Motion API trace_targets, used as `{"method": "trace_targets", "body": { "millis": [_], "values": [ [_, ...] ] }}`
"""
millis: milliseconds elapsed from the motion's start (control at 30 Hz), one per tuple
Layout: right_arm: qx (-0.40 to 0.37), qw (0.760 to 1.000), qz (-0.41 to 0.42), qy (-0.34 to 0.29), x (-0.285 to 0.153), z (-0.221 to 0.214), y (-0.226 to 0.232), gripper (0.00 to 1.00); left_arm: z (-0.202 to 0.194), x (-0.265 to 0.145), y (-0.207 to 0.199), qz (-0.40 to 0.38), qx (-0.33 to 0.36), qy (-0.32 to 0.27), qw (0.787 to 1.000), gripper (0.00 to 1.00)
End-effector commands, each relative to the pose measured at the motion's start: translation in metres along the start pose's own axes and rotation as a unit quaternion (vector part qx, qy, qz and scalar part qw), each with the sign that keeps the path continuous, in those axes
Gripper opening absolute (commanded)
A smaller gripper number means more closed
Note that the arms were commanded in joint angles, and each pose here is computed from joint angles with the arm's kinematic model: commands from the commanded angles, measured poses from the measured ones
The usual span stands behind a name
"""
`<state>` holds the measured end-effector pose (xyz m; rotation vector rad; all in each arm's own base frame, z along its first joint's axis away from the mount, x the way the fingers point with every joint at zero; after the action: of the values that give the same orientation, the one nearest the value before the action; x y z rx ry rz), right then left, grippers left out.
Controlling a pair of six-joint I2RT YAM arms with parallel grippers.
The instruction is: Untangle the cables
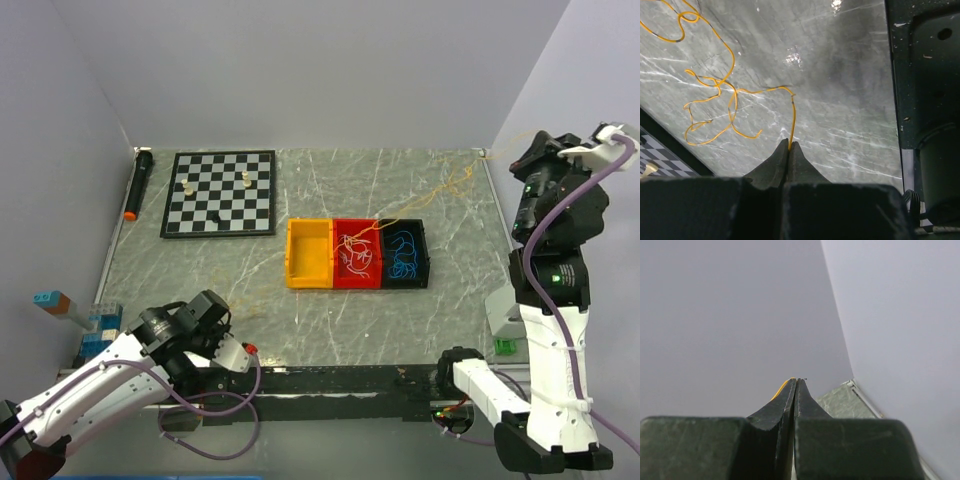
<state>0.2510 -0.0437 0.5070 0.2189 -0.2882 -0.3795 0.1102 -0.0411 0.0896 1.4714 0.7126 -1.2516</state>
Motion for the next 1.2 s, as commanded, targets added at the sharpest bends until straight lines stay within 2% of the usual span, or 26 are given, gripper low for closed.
{"method": "trace_targets", "body": {
  "millis": [0,100,233,300,333,367,400,500,600,633,667,700,800,833,900,967,1100,1167],
  "values": [
    [0.024,0.999,-0.011,-0.023,-0.001,0.022,-0.005,0.0,-0.015,0.002,-0.019,-0.034,-0.005,0.037,0.999,0.01],
    [0.027,0.999,-0.011,-0.015,-0.002,0.017,-0.006,0.0,-0.016,0.003,-0.018,-0.029,-0.003,0.042,0.999,0.01],
    [0.03,0.998,-0.032,-0.035,-0.009,0.024,-0.019,0.0,-0.028,0.013,-0.022,-0.025,-0.001,0.076,0.997,0.01],
    [0.039,0.998,0.038,-0.028,-0.015,0.026,0.001,0.0,-0.029,0.016,-0.019,-0.013,-0.002,0.082,0.997,0.01],
    [0.05,0.995,0.082,-0.02,-0.019,0.025,0.014,0.0,-0.025,0.017,-0.005,0.019,-0.013,0.076,0.997,0.04],
    [0.063,0.989,0.135,-0.009,-0.026,0.022,0.029,0.0,-0.02,0.015,0.01,0.056,-0.026,0.068,0.996,0.13],
    [0.077,0.975,0.208,0.012,-0.037,0.016,0.05,0.0,-0.015,0.01,0.024,0.085,-0.039,0.057,0.994,0.21],
    [0.132,0.925,0.352,0.058,-0.065,-0.001,0.087,0.0,0.01,-0.017,0.071,0.171,-0.093,-0.009,0.981,0.25],
    [0.164,0.861,0.472,0.094,-0.097,-0.016,0.112,0.0,0.035,-0.043,0.091,0.178,-0.14,-0.084,0.97,0.31],
    [0.17,0.84,0.507,0.093,-0.108,-0.014,0.117,0.0,0.044,-0.049,0.092,0.168,-0.152,-0.114,0.967,0.51],
    [0.173,0.825,0.529,0.094,-0.115,-0.015,0.12,0.0,0.053,-0.06,0.093,0.159,-0.156,-0.141,0.965,0.86],
    [0.177,0.809,0.551,0.099,-0.124,-0.014,0.123,0.0,0.061,-0.062,0.087,0.134,-0.154,-0.165,0.965,0.96],
    [0.184,0.78,0.589,0.107,-0.139,-0.012,0.127,0.0,0.079,-0.076,0.088,0.116,-0.16,-0.219,0.956,0.97],
    [0.186,0.762,0.611,0.11,-0.149,-0.01,0.13,0.0,0.084,-0.081,0.091,0.116,-0.163,-0.234,0.951,0.97],
    [0.192,0.746,0.627,0.112,-0.157,-0.007,0.134,0.0,0.095,-0.099,0.103,0.133,-0.173,-0.274,0.937,0.96],
    [0.203,0.727,0.646,0.114,-0.164,-0.006,0.138,0.0,0.108,-0.125,0.118,0.165,-0.186,-0.326,0.912,0.97],
    [0.22,0.68,0.689,0.119,-0.184,-0.002,0.155,0.0,0.13,-0.184,0.157,0.236,-0.252,-0.44,0.829,0.97],
    [0.22,0.665,0.703,0.122,-0.193,0.0,0.165,0.0,0.143,-0.2,0.169,0.234,-0.267,-0.483,0.801,0.97]
  ]
}}
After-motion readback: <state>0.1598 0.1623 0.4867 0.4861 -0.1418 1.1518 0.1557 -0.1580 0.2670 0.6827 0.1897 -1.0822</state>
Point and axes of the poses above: each gripper's point midway between its finger pads, its own x axis out along the fingers, its own y axis along the line the jaws close on, z = x × y, the point moved 3 cm from there along -x, back along the fingers, and after that the axes turned 3 degrees about -x, right-handed, at the moved point
